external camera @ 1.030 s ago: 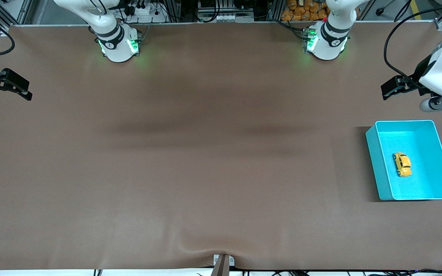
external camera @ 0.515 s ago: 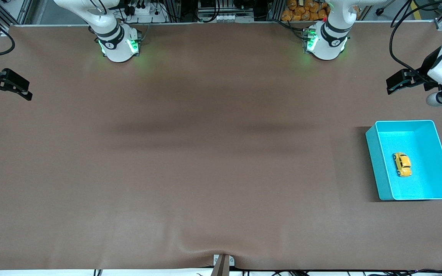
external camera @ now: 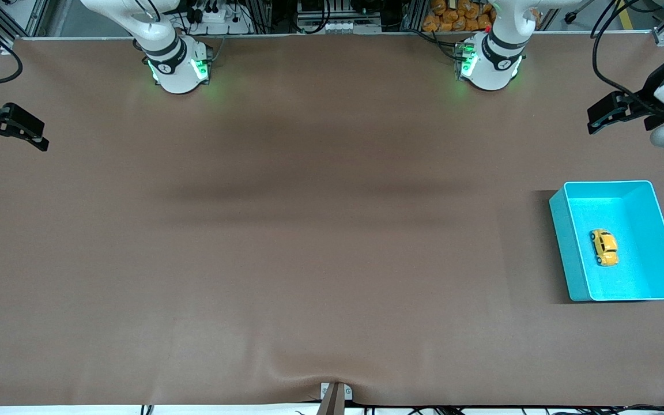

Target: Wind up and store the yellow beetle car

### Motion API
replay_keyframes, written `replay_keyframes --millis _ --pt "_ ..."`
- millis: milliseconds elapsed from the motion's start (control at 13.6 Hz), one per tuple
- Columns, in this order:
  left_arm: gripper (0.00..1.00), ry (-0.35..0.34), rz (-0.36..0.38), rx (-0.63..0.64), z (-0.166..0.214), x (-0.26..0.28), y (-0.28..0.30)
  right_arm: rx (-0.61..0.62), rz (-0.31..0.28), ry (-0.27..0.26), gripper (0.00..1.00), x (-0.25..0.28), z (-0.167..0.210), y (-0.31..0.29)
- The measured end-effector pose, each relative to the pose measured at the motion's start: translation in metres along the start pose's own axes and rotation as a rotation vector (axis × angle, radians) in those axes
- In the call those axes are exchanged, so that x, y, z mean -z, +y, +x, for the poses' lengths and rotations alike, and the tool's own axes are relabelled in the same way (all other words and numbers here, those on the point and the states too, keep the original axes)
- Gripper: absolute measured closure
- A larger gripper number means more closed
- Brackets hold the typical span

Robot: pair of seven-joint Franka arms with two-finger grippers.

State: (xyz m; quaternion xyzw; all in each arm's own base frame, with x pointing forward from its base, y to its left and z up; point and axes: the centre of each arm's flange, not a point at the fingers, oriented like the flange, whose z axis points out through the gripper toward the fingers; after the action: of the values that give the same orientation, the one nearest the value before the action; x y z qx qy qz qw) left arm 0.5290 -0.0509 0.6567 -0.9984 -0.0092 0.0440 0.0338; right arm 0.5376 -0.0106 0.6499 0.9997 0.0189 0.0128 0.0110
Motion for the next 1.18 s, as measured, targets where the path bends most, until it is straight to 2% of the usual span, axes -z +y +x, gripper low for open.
replay_keyframes --millis 589,956,1177 --pt "0.0 0.011 -0.052 -0.01 0.0014 0.0011 0.0064 0.0 0.0 0.0 0.0 -0.0001 0.0 0.0" --pt "0.0 0.024 -0.056 -0.01 0.0028 0.0023 0.0067 0.0 0.001 0.0 0.0 0.0001 0.0 -0.0001" --pt "0.0 0.024 -0.056 -0.01 0.0031 0.0019 0.0065 0.0 0.023 -0.002 0.0 0.0008 -0.0006 -0.0023"
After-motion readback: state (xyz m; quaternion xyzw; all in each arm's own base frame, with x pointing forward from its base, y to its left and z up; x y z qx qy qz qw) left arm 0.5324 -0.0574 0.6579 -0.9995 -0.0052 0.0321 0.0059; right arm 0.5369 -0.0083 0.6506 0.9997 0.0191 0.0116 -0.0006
